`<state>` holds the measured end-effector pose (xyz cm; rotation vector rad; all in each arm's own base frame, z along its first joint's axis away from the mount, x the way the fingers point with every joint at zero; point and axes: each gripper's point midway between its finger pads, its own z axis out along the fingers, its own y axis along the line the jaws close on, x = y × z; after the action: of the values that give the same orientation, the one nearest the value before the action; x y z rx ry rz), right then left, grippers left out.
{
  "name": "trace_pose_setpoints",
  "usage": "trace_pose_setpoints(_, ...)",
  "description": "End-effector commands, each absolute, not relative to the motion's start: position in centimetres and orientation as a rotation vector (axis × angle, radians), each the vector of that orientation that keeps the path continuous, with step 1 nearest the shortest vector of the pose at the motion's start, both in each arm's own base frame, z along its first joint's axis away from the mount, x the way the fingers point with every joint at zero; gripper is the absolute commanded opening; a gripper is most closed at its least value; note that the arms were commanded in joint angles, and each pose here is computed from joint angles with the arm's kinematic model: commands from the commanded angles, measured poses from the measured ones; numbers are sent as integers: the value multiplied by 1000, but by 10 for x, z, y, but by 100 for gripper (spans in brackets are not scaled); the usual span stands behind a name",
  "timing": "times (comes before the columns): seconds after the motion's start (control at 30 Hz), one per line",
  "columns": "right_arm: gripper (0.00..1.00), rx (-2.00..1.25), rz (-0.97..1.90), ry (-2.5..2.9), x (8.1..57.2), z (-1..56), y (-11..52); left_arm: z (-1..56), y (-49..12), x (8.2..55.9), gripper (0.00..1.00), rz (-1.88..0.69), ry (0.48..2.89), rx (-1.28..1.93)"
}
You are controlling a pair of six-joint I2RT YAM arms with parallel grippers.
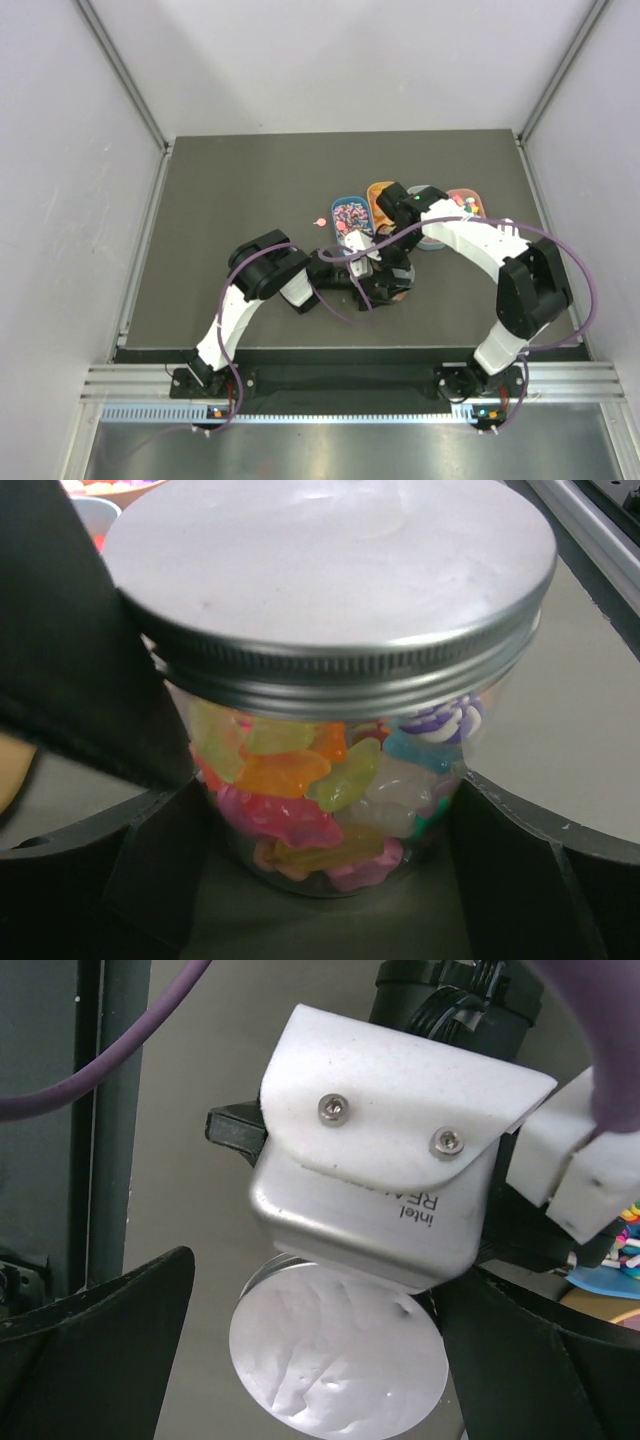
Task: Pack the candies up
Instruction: Screw the bottle lid onto the packing bottle.
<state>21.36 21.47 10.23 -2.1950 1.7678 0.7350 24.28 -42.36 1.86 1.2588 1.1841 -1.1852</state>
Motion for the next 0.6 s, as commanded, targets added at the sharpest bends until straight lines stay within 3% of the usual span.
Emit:
trace_pose_setpoints(0.0,100,-2207,778,1767,185,124,202,-32,-403,259,0,-1072,1385,1250)
trace_pose_setpoints(0.57,100,-2454,502,1402,230,128,171,-32,-401,258,0,-1062,1373,1261)
